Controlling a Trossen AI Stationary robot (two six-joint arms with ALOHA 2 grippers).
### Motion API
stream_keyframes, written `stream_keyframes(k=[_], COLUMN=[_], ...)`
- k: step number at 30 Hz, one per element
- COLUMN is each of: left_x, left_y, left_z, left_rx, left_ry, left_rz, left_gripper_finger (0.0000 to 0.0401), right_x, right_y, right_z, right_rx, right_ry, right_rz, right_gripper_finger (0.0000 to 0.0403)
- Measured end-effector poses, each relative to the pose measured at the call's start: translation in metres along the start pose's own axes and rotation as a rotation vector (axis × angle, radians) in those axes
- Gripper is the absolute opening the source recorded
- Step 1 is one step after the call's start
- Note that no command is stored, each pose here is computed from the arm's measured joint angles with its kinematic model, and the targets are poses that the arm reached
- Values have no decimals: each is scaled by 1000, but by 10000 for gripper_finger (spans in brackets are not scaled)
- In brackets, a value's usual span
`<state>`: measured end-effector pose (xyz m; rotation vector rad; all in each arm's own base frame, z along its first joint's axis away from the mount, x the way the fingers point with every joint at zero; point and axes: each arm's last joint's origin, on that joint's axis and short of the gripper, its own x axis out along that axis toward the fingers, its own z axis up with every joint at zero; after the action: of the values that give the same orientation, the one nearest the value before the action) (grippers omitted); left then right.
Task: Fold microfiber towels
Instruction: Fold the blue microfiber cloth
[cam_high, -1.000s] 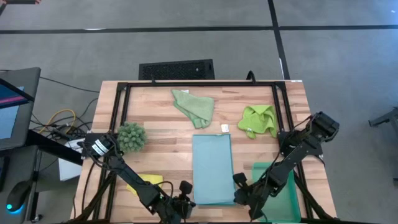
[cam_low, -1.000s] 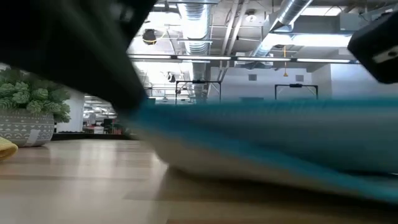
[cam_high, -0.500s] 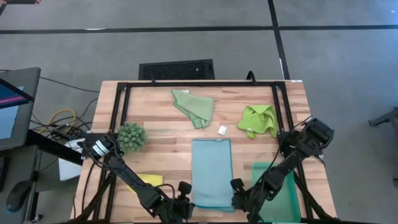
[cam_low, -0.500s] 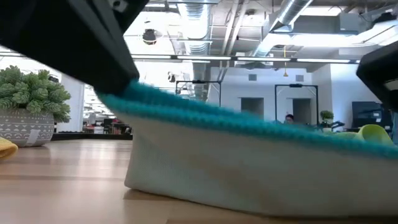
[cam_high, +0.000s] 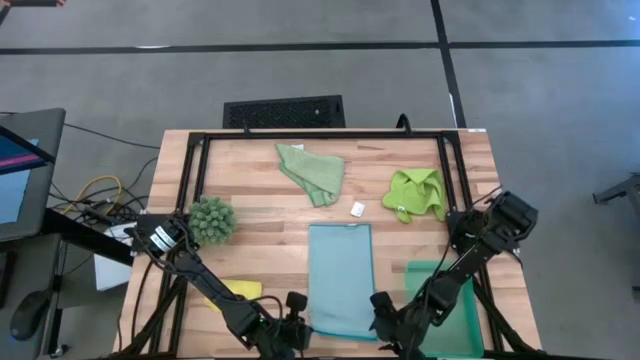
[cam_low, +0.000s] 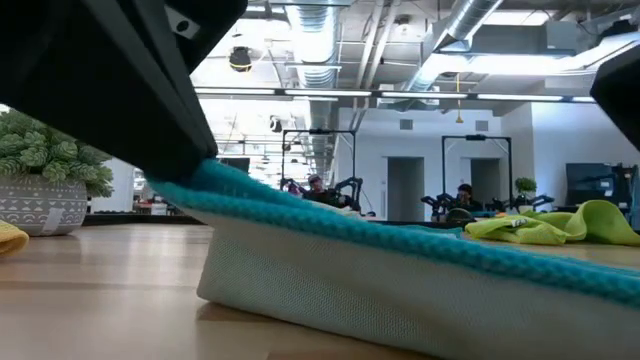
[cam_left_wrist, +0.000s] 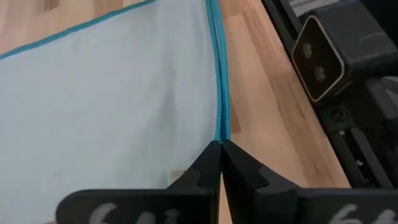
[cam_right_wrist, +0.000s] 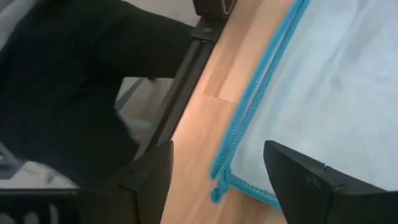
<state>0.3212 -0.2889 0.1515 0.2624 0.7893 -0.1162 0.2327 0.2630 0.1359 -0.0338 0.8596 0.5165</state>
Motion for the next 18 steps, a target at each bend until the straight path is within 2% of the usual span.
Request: stream_keyframes(k=[6,10,16,18], left_x=[0,0,0,0], left_y=[1,1,1,2], left_z=[0,0,1,1], left_rx=[-4,-22,-35,-38], left_ry=[-2,-2,-6,-7], left_rz=[9,10,20,23], left_gripper_finger=[0,0,0,0], right_x=[-2,2,29,34], right_y=[7,11,17,20], right_z=[-3,-8,-20,-16], right_rx=[-12,-24,-64,-73], right_ry=[-69,-69,3,20], right_rz=[-146,-161,-196,-222], right_gripper_finger=[274,274,274,269])
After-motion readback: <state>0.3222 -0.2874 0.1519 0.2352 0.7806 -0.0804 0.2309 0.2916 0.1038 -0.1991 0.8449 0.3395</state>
